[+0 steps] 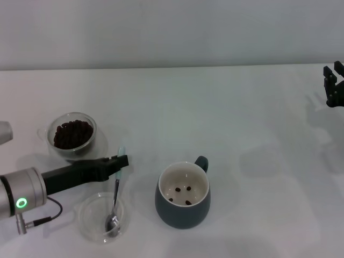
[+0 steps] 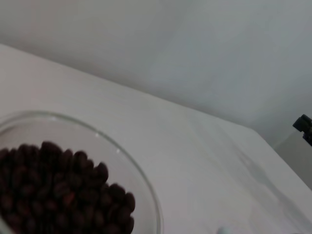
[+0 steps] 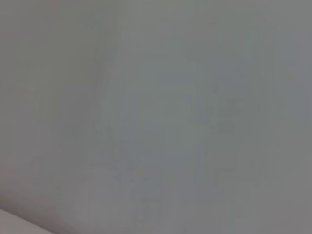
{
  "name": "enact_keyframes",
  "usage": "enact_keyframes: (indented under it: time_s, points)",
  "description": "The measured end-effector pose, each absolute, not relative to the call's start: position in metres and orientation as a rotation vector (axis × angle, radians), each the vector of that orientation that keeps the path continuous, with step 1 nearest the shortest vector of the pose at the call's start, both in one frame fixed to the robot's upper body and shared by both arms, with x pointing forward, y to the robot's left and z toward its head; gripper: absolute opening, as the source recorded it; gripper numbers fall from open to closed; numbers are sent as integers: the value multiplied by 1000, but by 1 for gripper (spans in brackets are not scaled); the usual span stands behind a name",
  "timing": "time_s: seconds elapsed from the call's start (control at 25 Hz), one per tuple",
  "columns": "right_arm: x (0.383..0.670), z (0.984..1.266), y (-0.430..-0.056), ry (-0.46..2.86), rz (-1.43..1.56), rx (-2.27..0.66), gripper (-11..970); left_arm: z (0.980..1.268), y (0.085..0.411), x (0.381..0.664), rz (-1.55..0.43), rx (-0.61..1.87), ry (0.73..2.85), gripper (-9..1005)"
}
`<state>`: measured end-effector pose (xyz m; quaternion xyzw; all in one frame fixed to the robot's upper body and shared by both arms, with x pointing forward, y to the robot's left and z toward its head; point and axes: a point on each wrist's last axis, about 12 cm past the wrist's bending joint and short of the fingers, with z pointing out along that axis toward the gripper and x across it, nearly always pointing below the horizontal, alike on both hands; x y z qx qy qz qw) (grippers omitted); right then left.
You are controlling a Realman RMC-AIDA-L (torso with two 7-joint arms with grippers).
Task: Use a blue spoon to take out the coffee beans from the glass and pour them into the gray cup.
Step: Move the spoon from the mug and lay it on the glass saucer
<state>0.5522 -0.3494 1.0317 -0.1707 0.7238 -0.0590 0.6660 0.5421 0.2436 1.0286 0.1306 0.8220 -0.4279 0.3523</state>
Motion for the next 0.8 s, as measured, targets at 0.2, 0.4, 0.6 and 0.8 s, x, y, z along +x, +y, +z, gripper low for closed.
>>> enact_keyframes:
  time_s: [0.2,0.4,0.6,0.8]
  points:
    - [552,1032,-349,1634,-133,-385,320,1022,244,537,-1115,308,2153,135]
    - [552,1032,-349,1635,-133,-386,321,1019,245,535,-1114,294,2163,142]
    - [552,1031,-348,1634,-130,-389,322,1016,246,531,-1115,277,2173,148]
    - [552,1031,-348,1635,-130,-389,323,1014,248,529,-1113,266,2179,154]
